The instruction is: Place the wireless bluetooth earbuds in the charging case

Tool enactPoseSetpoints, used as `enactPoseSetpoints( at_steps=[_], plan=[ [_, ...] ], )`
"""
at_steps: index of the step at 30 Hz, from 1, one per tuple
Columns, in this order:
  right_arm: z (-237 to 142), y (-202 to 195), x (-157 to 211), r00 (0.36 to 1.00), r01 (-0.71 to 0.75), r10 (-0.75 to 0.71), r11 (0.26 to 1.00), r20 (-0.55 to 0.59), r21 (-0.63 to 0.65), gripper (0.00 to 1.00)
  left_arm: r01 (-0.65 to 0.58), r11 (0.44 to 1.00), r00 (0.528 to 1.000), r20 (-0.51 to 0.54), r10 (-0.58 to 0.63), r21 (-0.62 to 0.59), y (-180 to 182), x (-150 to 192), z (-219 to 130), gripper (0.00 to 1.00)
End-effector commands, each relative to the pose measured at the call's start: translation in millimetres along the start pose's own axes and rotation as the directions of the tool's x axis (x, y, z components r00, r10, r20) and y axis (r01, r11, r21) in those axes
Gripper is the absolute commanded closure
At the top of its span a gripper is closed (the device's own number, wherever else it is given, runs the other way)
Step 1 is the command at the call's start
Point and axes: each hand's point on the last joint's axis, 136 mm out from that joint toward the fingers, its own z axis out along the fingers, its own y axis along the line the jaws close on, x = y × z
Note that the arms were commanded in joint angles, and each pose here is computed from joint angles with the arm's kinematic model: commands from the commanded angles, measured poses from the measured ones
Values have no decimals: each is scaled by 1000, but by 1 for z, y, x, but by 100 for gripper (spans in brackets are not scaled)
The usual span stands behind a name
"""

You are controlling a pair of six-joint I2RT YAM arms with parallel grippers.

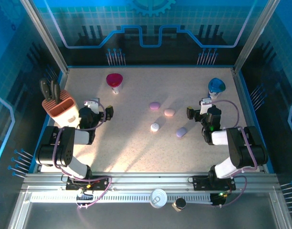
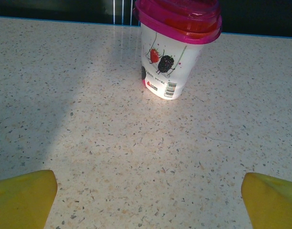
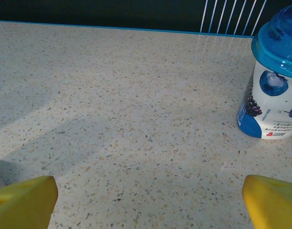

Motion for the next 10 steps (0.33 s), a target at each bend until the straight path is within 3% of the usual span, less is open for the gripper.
enactPoseSetpoints(
  at_steps=[1, 10],
  plan=[
    [2, -4, -10, 999, 17, -17, 1000, 31, 11, 0, -4, 1000, 1000, 17, 4, 6, -2, -8, 2, 1],
    [2, -4, -10, 999, 17, -17, 1000, 33, 11, 0, -4, 1000, 1000, 15, 4, 3, -1, -7, 2, 1]
  ],
)
